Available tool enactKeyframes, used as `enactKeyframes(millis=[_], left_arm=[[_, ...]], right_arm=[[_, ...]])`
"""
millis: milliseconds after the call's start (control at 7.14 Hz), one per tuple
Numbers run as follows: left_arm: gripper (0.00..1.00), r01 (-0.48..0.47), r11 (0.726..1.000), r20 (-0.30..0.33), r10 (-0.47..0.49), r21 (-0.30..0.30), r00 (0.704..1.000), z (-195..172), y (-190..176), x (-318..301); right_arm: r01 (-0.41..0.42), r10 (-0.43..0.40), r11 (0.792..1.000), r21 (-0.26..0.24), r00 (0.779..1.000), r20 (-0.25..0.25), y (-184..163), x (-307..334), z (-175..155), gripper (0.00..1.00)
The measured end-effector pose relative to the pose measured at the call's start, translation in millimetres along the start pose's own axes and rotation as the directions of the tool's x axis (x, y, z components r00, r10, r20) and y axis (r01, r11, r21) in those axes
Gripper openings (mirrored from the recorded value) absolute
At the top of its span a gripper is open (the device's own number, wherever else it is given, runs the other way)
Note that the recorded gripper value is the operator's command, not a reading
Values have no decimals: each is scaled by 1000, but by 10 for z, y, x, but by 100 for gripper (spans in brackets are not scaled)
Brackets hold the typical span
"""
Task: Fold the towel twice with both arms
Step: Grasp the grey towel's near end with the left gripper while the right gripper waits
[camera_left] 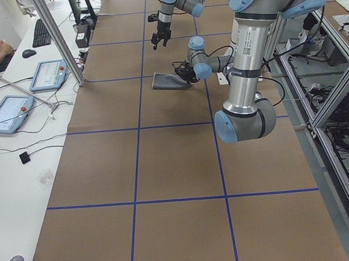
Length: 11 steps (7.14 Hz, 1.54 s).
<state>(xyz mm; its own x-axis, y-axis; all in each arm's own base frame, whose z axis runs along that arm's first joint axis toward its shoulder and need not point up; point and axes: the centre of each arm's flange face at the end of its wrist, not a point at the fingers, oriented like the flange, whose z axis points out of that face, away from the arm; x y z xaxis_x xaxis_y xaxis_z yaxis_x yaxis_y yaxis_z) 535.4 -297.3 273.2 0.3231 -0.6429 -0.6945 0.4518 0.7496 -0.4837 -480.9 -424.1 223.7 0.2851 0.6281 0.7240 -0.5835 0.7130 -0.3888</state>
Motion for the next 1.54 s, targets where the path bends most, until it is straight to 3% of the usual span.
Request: enactKeyframes(millis=[560,980,1260,1541], left_arm=[[91,-6,1000,-15,6,-3,1000,-92,-13,9],[86,-65,998,-43,65,-3,997,-114,-69,1],[86,-90,995,-131,85,-32,988,-156,-236,-146],[86,-53,997,-232,38,-61,972,-121,-379,-280]], right_arm=[[-5,5,1000,-9,1000,8,-33,-31,-63,100],[-7,7,1000,-6,1000,4,-40,-45,-83,100],[-7,7,1000,-5,1000,3,-38,-47,-88,100],[-6,6,1000,-5,1000,2,-31,-47,-84,100]])
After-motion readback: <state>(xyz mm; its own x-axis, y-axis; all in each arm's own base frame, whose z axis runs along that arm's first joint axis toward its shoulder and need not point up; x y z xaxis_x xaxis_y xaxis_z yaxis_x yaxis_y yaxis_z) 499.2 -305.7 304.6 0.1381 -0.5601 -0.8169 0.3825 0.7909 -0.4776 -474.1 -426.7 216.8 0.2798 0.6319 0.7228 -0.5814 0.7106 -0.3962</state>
